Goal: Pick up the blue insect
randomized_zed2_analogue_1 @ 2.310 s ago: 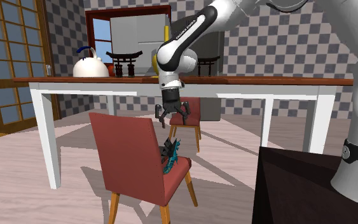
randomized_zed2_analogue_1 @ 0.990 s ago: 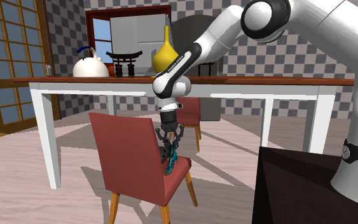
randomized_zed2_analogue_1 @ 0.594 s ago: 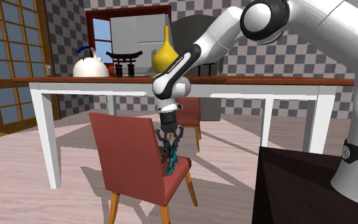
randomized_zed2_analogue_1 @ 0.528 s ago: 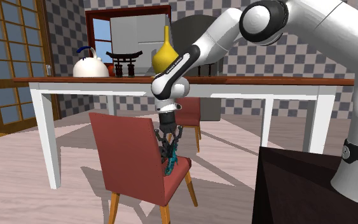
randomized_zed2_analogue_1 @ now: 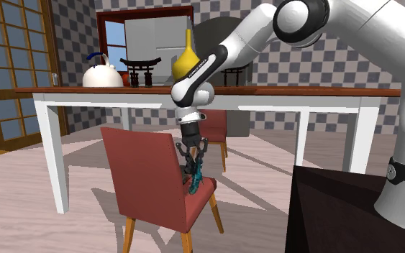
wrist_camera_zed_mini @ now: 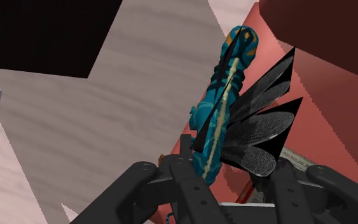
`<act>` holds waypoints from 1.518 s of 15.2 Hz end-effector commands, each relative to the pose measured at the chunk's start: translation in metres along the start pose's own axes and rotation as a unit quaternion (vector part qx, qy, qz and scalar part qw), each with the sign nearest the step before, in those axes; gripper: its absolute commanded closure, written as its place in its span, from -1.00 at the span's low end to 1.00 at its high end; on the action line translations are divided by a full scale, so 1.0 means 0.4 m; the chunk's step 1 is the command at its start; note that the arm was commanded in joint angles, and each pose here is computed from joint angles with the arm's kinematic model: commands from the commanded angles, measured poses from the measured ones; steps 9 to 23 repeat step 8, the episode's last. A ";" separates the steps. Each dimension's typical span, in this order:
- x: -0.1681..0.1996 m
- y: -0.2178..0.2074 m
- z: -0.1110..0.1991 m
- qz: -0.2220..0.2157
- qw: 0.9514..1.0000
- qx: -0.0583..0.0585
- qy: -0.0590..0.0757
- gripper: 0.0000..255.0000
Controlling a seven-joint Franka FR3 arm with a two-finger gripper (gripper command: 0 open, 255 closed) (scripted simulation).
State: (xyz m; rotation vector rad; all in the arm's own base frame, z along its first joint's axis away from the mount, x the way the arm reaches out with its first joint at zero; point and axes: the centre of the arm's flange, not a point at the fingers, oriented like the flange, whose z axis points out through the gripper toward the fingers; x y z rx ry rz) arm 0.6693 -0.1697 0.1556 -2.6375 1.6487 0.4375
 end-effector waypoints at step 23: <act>0.009 0.031 -0.133 0.009 1.000 0.011 0.011 1.00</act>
